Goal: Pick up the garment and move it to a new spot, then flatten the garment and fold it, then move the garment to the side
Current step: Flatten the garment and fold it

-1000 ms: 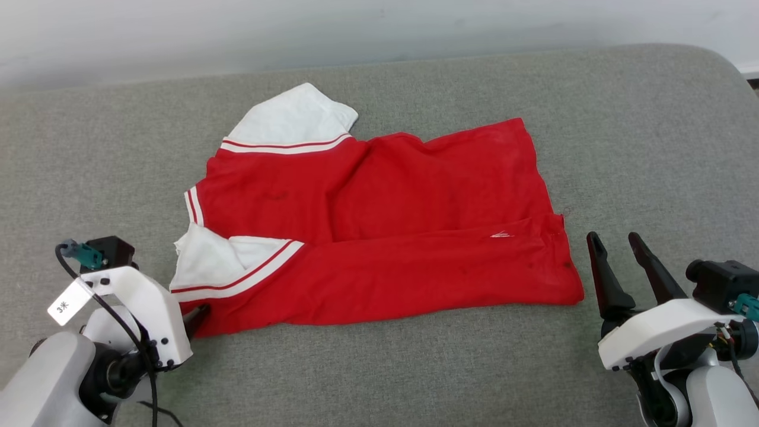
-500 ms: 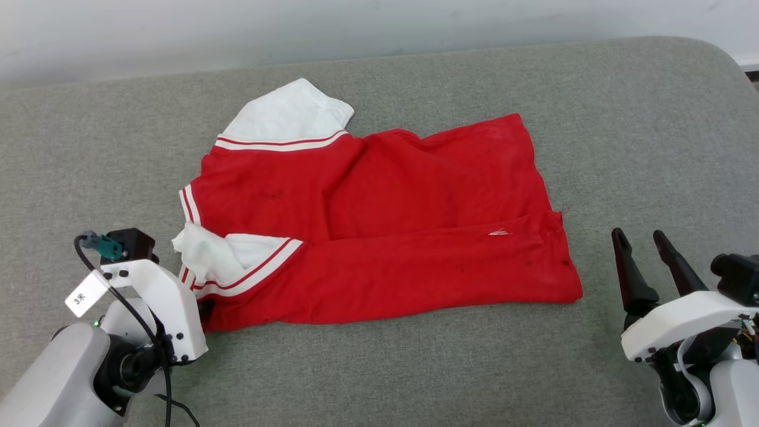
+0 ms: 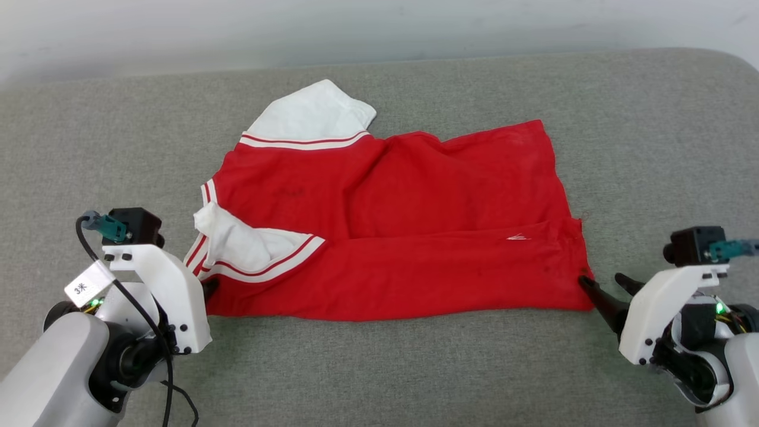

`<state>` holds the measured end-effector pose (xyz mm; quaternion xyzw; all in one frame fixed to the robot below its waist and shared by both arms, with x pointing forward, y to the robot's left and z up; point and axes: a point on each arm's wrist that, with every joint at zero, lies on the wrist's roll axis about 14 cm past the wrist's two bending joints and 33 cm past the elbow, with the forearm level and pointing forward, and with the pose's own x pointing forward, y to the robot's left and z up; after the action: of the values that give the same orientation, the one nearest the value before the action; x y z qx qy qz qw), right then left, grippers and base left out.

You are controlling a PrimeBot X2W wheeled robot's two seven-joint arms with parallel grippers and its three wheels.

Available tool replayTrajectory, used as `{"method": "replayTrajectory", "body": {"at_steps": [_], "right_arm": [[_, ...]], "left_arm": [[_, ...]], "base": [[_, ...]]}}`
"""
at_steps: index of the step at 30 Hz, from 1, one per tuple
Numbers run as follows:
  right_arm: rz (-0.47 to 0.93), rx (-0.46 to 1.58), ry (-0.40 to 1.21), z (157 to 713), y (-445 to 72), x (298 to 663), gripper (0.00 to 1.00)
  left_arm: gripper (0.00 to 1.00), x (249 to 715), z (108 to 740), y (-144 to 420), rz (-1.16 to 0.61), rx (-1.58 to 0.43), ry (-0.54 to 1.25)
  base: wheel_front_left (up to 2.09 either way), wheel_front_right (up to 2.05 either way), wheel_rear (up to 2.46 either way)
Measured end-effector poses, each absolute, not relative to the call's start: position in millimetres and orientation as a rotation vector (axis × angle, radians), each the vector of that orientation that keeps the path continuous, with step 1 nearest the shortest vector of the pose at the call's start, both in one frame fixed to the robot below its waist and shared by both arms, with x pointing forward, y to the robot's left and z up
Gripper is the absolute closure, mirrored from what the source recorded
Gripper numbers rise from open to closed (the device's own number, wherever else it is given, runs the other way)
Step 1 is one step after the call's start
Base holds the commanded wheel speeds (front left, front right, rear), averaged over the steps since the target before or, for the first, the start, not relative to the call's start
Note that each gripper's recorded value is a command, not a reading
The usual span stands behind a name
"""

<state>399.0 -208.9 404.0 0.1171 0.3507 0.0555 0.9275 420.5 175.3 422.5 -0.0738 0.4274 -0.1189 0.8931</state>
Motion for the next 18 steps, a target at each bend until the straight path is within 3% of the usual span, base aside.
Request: {"method": "replayTrajectory", "body": {"at_steps": [15, 16, 18], "right_arm": [[0.253, 0.180, 0.972, 363.7, -170.9, 401.9, 0.00], [0.257, 0.179, 0.975, 363.2, -169.7, 402.3, 0.51], [0.260, 0.182, 0.971, 364.2, -168.6, 403.8, 1.00]], "left_arm": [[1.00, 425.0, 411.2, 174.0, -0.242, -0.164, 0.886], [1.00, 425.0, 410.4, 174.4, -0.241, -0.165, 0.886], [1.00, 425.3, 410.0, 174.7, -0.240, -0.165, 0.884]], "base": [[0.00, 0.00, 0.00], [0.00, 0.00, 0.00], [0.00, 0.00, 0.00]]}}
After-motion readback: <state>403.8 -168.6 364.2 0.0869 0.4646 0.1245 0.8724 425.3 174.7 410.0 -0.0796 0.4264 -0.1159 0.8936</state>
